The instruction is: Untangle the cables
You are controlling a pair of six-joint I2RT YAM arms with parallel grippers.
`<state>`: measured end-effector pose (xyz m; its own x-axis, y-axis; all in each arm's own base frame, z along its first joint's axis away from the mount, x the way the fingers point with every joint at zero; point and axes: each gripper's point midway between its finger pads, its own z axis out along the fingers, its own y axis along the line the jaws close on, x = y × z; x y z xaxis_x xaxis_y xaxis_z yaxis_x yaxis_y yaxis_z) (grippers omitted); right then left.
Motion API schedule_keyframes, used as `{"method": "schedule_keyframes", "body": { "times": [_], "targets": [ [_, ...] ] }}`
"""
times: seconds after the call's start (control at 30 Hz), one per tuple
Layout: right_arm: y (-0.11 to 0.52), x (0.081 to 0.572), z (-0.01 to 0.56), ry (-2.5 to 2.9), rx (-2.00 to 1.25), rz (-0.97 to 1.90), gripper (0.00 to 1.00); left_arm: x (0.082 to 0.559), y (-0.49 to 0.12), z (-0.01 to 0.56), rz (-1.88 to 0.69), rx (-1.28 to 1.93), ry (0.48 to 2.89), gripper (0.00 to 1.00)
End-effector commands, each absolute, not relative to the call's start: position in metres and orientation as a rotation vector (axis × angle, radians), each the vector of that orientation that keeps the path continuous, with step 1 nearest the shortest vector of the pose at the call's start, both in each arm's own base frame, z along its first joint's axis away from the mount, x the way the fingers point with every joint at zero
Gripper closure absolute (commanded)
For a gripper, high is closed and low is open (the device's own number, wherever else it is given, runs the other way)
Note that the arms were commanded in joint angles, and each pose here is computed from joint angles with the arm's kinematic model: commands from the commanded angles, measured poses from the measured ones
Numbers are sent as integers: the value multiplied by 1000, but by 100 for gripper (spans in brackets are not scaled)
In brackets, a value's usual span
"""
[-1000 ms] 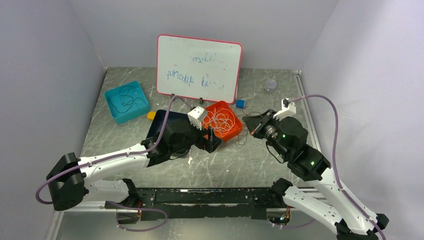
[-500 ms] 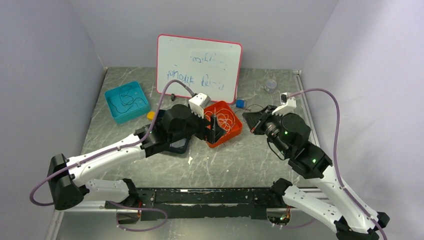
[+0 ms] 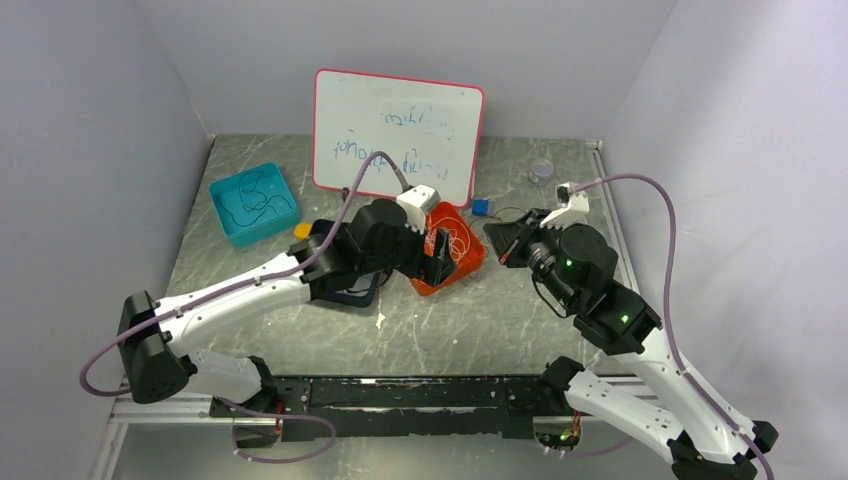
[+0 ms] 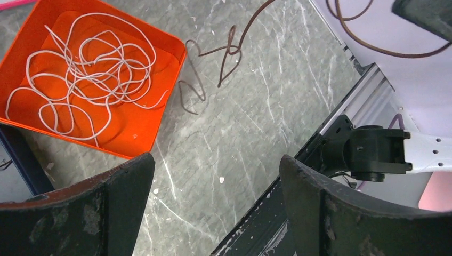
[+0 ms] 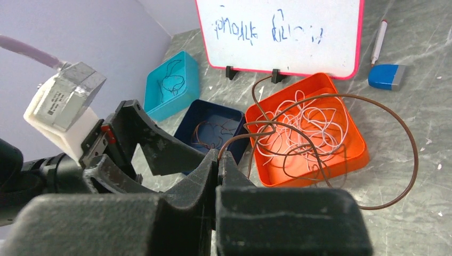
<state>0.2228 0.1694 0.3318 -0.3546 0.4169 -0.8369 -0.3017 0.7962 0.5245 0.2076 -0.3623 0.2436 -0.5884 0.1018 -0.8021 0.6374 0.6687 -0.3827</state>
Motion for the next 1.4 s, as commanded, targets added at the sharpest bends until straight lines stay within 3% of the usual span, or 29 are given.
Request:
{"method": "schedule_keyframes", "body": {
  "times": [0.0, 0.23, 0.53, 0.73, 1.13, 1.37],
  "targets": [
    [167, 224, 344, 1742, 99, 751, 100, 204, -355, 309, -940, 531, 1939, 9],
    [161, 225, 349, 1712, 128, 746, 100, 198, -309, 414, -1072, 384, 1619, 9],
    [175, 213, 372, 1587, 3, 859, 100, 234, -222, 478, -967, 143, 1378, 9],
    [183, 200, 389, 1504, -103, 918, 100, 240, -204, 517, -967, 85, 1211, 9],
    [192, 195, 398, 1467, -188, 936, 100, 244, -208, 503, -946, 95, 1290, 9],
    [215, 177, 431, 1363, -477, 951, 100, 238, -202, 458, -895, 116, 1463, 9]
  ]
}}
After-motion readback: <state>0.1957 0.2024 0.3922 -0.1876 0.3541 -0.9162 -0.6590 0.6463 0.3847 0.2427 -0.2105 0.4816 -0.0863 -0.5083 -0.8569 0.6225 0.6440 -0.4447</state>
